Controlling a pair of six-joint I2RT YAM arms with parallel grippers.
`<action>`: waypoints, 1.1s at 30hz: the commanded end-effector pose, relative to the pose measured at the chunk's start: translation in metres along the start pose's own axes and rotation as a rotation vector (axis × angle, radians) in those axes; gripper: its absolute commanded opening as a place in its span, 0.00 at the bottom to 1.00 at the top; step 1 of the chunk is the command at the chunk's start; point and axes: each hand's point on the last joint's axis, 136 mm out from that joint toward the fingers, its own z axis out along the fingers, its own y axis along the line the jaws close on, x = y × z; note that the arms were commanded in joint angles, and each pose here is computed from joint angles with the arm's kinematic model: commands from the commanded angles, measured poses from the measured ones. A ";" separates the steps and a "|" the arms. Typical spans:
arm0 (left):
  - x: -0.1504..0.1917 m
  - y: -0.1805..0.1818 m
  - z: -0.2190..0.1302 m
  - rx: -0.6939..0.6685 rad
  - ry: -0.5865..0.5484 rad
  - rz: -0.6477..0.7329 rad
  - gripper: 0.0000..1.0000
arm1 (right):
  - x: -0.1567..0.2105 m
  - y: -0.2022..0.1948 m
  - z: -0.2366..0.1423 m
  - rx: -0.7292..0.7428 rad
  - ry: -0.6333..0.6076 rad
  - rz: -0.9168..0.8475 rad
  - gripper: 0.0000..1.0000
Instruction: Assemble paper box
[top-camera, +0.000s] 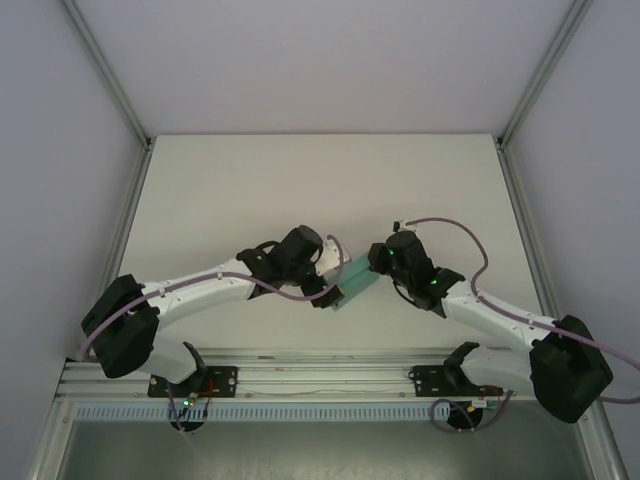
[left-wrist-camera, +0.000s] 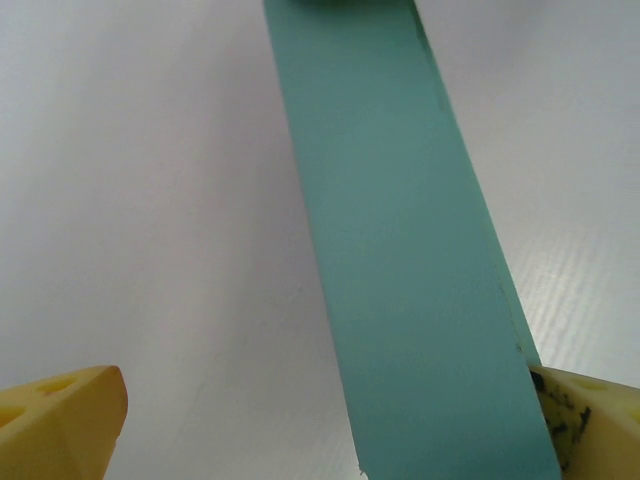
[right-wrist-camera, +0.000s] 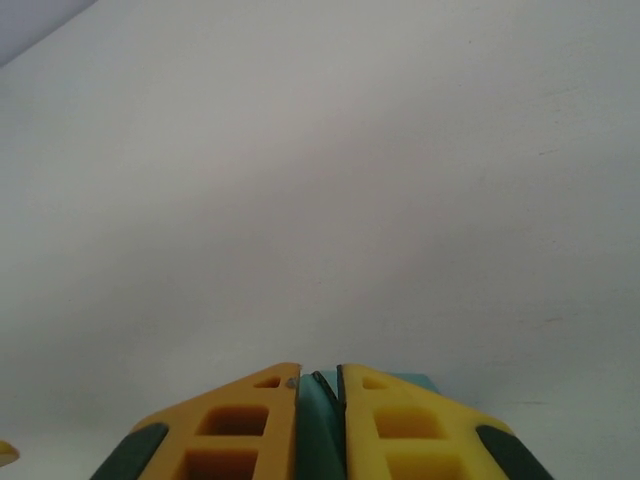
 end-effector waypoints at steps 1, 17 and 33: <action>0.003 -0.016 0.008 0.125 0.023 -0.011 1.00 | 0.066 -0.031 0.002 0.077 0.239 -0.023 0.11; -0.036 -0.005 -0.009 0.111 -0.049 -0.146 1.00 | 0.067 -0.044 0.002 0.126 0.214 -0.010 0.08; 0.031 0.035 -0.031 -0.195 0.013 -0.508 0.95 | 0.066 -0.050 0.002 0.149 0.196 -0.008 0.09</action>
